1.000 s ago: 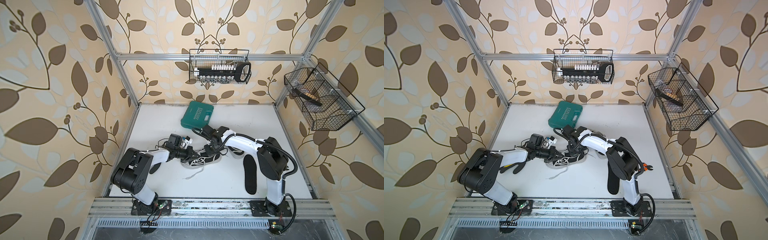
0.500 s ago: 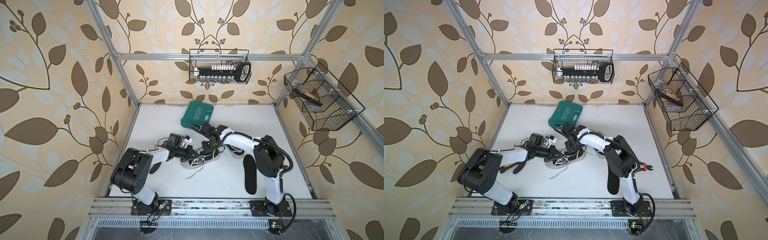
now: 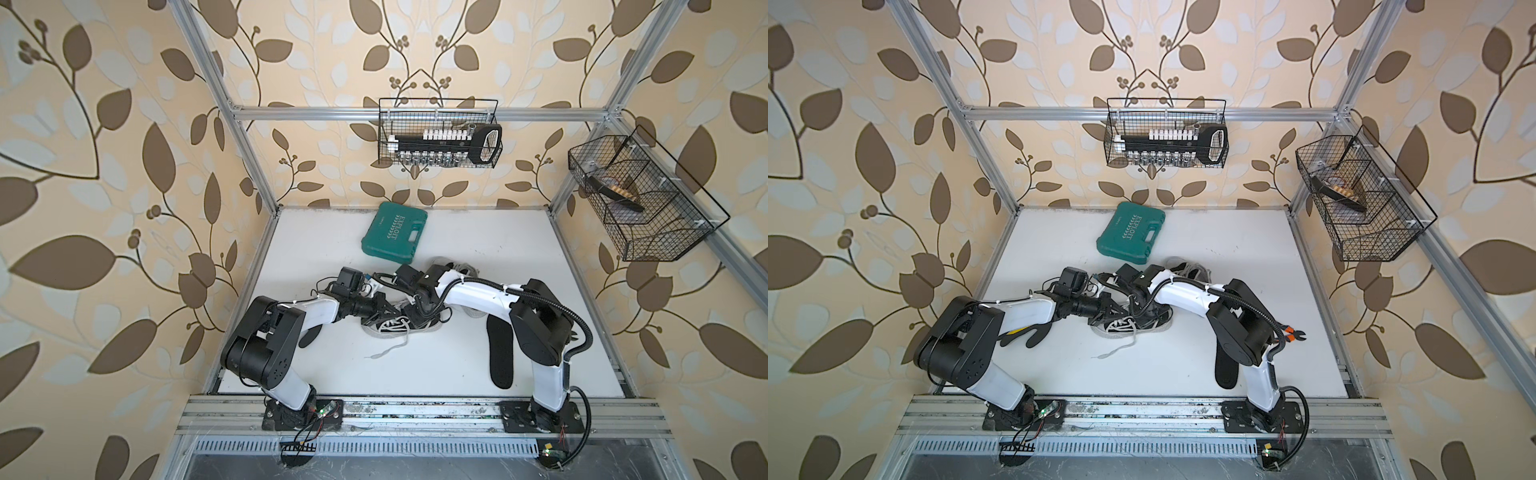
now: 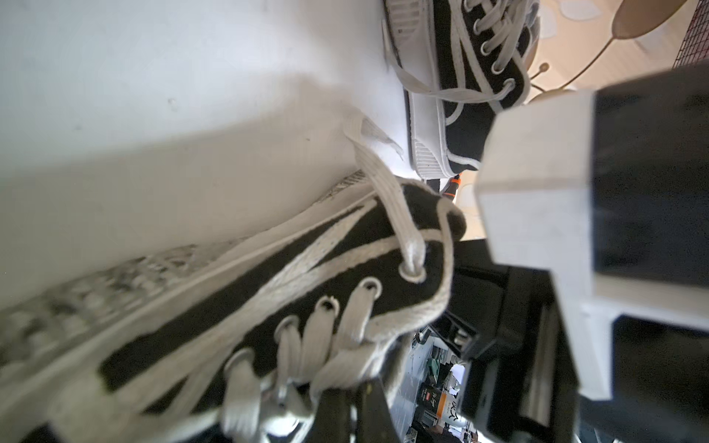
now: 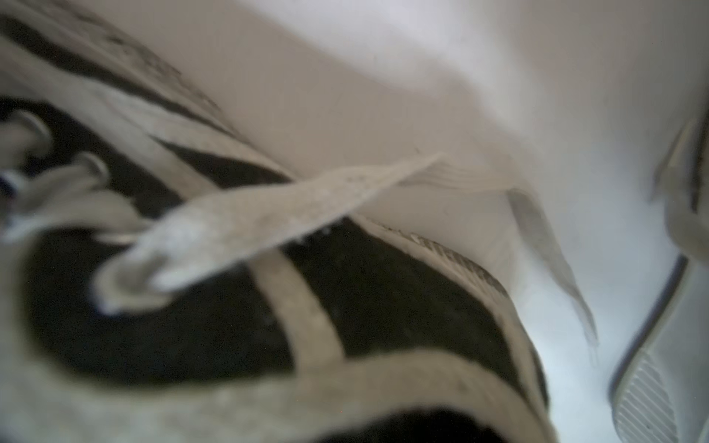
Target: Insert the insole into the shoe
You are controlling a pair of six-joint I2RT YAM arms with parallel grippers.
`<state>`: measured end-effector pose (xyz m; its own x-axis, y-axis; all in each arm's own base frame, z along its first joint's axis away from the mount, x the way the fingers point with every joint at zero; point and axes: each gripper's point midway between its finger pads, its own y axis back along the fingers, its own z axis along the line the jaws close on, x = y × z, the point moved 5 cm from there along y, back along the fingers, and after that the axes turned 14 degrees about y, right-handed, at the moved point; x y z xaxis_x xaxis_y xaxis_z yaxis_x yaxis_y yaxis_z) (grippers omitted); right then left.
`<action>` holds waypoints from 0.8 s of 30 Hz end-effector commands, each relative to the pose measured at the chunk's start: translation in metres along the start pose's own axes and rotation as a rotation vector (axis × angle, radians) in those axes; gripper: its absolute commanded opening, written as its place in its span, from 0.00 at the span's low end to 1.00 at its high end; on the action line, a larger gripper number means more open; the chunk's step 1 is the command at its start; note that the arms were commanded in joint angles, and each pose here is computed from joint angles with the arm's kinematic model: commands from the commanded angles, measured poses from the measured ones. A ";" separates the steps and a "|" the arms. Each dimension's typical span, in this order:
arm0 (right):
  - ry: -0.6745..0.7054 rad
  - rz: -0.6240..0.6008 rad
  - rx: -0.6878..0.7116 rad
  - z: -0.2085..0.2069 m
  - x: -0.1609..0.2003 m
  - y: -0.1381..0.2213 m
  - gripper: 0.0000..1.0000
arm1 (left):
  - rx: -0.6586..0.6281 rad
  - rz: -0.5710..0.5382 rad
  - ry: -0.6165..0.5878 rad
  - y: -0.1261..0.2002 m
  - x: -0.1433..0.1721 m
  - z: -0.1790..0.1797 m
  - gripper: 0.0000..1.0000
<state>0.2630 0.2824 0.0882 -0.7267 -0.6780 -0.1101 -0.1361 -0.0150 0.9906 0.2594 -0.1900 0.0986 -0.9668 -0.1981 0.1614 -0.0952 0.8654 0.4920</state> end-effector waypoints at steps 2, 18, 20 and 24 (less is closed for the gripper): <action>-0.001 0.199 0.048 -0.009 0.033 -0.026 0.00 | -0.006 -0.004 -0.006 -0.001 -0.002 0.001 0.00; 0.012 0.105 0.342 -0.038 0.015 0.028 0.00 | -0.035 -0.028 0.003 0.001 -0.003 0.003 0.00; 0.043 0.138 0.398 -0.044 0.014 0.007 0.00 | -0.033 -0.030 0.002 0.001 -0.005 0.002 0.00; 0.060 0.263 0.439 -0.058 0.022 -0.036 0.00 | -0.030 -0.045 0.009 0.002 -0.006 -0.003 0.00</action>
<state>0.2869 0.2629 0.0864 -0.7274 -0.6855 -0.0316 -0.2850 0.2599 0.9226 0.2607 -0.1906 0.0987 -0.9654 -0.2061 0.1599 -0.1013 0.8611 0.4983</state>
